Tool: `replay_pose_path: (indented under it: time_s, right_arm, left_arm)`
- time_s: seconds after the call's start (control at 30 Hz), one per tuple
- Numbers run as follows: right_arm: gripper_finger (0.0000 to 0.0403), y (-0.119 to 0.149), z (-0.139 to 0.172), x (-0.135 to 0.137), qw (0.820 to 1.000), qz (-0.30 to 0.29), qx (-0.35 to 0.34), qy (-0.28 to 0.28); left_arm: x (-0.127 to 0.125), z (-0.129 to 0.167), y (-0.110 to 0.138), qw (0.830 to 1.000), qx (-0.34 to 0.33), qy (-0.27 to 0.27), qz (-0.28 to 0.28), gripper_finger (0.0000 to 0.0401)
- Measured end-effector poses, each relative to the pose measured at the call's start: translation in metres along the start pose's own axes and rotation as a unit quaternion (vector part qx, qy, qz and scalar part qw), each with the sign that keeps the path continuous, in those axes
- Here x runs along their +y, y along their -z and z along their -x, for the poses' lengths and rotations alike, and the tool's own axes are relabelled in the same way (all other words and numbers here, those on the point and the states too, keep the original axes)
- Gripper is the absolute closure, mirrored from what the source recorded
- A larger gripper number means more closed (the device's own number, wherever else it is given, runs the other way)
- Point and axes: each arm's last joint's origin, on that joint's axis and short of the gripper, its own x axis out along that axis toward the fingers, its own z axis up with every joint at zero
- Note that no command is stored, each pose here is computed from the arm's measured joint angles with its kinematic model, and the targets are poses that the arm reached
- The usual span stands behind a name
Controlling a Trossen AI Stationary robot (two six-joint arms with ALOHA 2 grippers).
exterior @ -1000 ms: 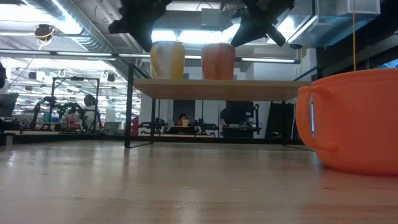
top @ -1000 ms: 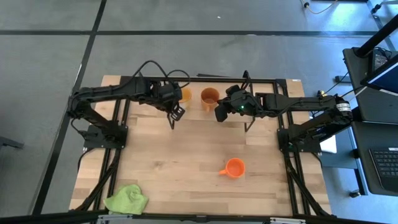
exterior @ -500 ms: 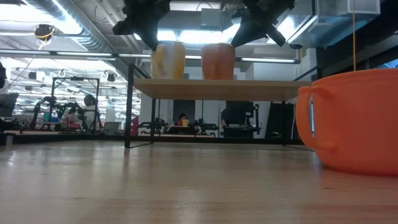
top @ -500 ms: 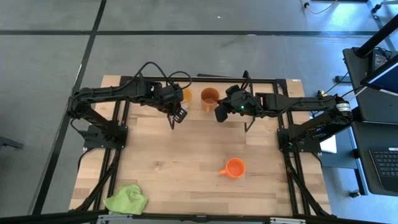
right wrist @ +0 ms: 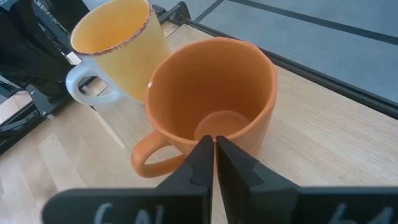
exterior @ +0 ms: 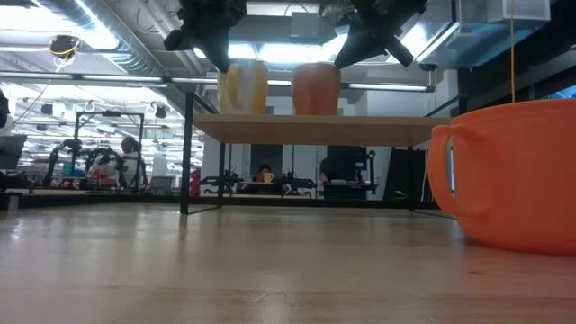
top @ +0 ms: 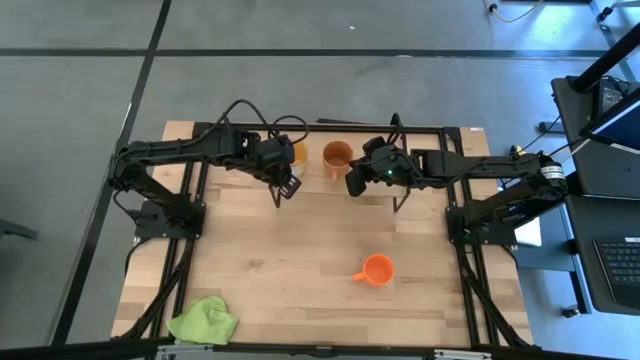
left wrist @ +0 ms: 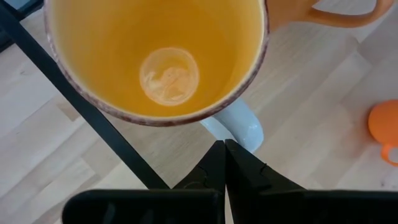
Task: Stack small to large cups/mugs on shelf
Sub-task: Adjust the yellow mug on the shelf, then put the orange mug on the shelf
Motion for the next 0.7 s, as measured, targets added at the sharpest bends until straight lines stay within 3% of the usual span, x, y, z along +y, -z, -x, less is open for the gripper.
replay_pose_path:
  time_s: [0.23, 0.33, 0.47, 0.6, 0.63, 0.7]
  right_arm:
    - [0.0382, 0.002, 0.000, -0.001, 1.000, 0.005, 0.009, 0.006]
    - [0.0382, 0.001, 0.002, 0.000, 0.999, 0.017, 0.019, -0.019]
    - [0.0382, -0.007, 0.016, 0.009, 0.986, 0.053, 0.029, -0.153]
    - [0.0382, -0.013, 0.047, 0.025, 0.924, 0.061, 0.062, -0.373]
    - [0.0382, -0.011, 0.056, 0.029, 0.912, 0.054, 0.076, -0.400]
    - [0.0382, 0.000, 0.070, 0.034, 0.906, 0.049, 0.111, -0.406]
  left_arm:
    - [0.004, 0.001, 0.003, 1.000, 0.009, -0.025, -0.014, 0.0401]
    - [0.005, 0.009, 0.007, 0.999, 0.003, -0.018, -0.031, 0.0401]
    - [-0.004, 0.033, 0.017, 0.996, -0.038, 0.033, -0.068, 0.0401]
    - [-0.020, 0.070, 0.040, 0.981, -0.108, 0.100, -0.126, 0.0401]
    - [-0.023, 0.079, 0.047, 0.976, -0.129, 0.107, -0.137, 0.0401]
    - [-0.028, 0.094, 0.064, 0.968, -0.163, 0.108, -0.157, 0.0401]
